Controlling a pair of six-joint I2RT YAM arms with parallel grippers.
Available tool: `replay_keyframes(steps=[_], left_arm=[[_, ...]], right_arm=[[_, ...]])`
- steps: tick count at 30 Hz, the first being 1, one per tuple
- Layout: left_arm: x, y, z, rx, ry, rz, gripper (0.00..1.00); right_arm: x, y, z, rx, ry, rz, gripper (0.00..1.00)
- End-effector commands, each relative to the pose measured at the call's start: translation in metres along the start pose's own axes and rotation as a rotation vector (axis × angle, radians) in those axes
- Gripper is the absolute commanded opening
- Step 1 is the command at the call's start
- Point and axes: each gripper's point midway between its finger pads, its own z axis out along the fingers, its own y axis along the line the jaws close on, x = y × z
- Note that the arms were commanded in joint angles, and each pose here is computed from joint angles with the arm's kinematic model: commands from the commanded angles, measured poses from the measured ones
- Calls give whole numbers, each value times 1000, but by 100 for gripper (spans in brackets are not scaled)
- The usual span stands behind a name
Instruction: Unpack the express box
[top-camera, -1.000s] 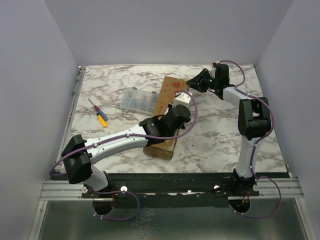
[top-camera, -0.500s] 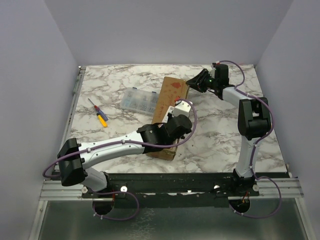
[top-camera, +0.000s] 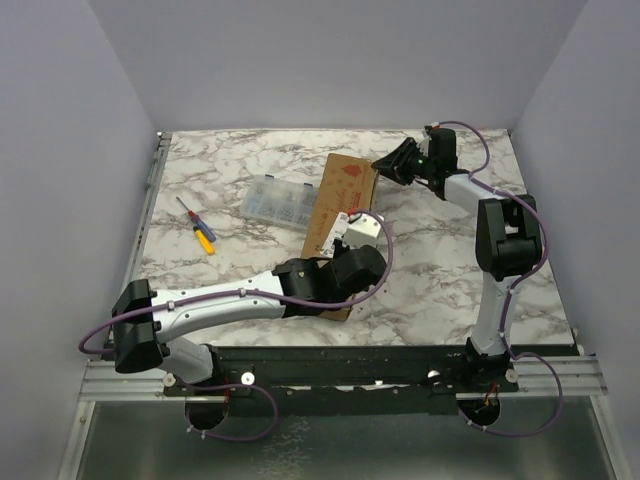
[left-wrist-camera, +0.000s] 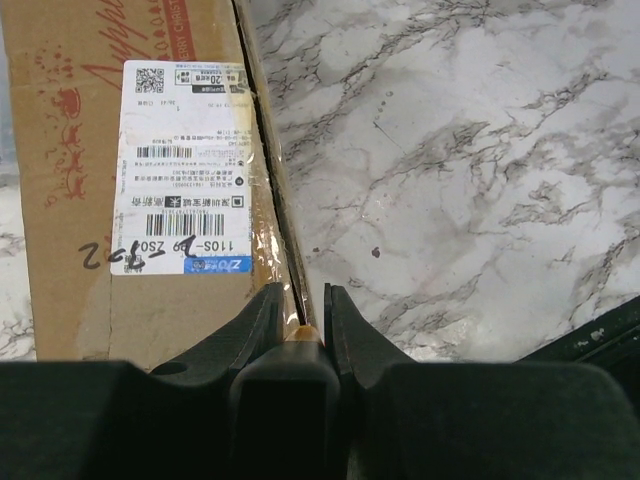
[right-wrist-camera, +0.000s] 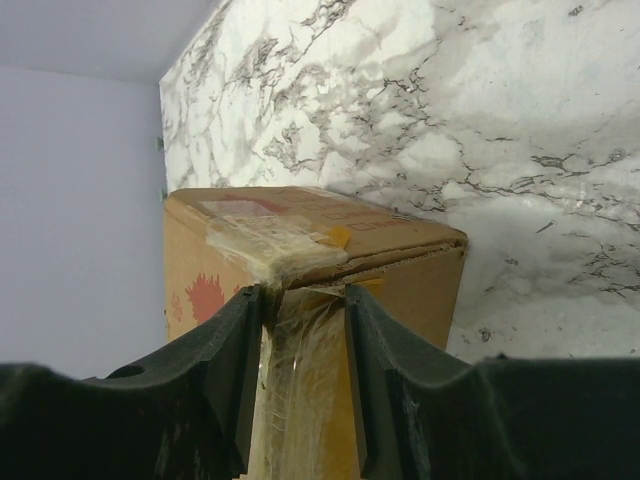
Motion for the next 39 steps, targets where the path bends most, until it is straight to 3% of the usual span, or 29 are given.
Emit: replay_keyframes(steps=[1,12,24,27,35,39], left_arm=[[26,-10,-24,52,91,-26,0],[39,-21,-44,57,118,-39,0],[13,-15,-71,125,52,-120,0],[-3,-15,-78,157,10,-100,0],[-43,-2,-78,315,5,-99,0],[-66,20,-72,353,-22,-108,0]], right_arm=[[-2,-36,0,142,-49,23,41],[-3,-37,0,150,-49,22,41],[-1,-29,0,121,-32,-1,43],[-1,-10,-8,58,-7,-61,50],[-12,47,-54,27,17,-333,81],[-11,80,-90,-2,16,-453,88]])
